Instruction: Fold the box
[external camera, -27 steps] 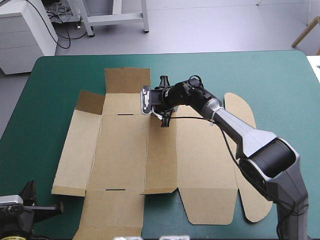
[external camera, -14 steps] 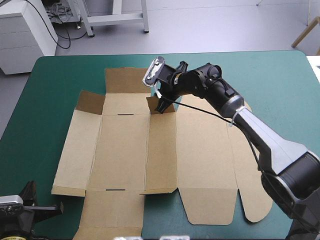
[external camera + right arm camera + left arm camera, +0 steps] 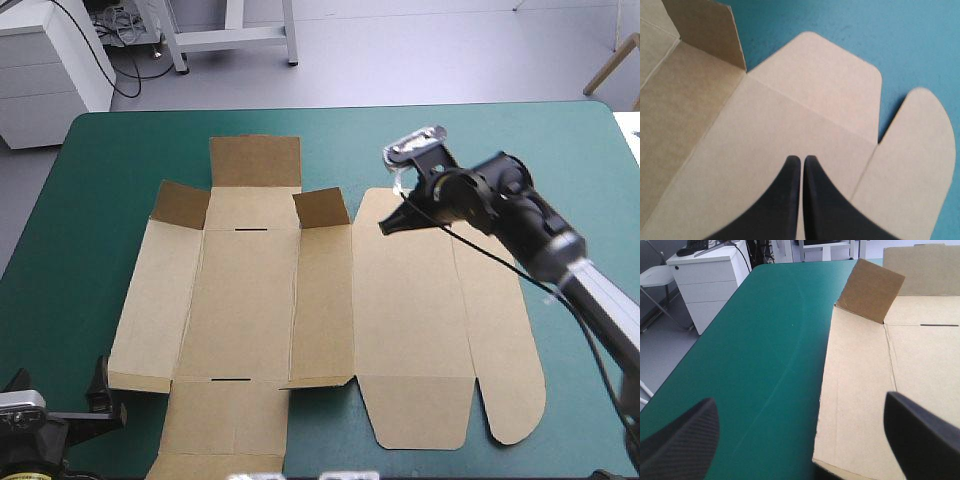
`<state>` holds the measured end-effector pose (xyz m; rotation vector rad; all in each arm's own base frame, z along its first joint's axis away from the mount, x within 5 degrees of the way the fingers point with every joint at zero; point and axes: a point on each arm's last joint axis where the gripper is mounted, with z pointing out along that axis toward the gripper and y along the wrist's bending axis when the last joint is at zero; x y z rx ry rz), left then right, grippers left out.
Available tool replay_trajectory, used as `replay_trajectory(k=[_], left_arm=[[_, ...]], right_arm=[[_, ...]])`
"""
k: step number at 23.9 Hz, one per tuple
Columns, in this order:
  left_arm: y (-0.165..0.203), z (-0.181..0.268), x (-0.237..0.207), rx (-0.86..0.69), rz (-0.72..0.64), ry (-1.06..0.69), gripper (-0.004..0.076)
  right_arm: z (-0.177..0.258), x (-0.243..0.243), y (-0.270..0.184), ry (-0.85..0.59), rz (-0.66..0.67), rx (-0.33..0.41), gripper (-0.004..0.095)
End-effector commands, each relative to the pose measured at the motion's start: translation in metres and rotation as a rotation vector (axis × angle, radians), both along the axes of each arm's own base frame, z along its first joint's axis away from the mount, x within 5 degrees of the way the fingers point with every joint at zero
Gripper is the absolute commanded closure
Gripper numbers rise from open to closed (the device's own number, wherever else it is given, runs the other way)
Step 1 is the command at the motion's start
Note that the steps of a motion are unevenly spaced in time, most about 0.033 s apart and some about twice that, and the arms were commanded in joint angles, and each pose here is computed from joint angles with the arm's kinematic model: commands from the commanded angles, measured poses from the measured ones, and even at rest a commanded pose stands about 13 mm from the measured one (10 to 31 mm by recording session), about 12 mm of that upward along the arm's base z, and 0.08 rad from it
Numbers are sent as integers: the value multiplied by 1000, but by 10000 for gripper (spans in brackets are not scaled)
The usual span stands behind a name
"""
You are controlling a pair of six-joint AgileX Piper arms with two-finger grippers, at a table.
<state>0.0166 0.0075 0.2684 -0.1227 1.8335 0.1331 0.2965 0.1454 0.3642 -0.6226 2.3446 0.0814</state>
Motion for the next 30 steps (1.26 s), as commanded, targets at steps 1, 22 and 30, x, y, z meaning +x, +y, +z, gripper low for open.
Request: replay_trajectory(k=[1, 22, 30], left_arm=[[-1, 14, -4, 4, -7, -120, -1], [7, 105, 143, -13, -103, 560, 32], [12, 67, 186, -199, -201, 798, 32]], right_arm=[[15, -44, -30, -125, -42, 85, 908], [-32, -209, -111, -281, -169, 343, 908], [-33, -218, -116, -306, -166, 351, 908]])
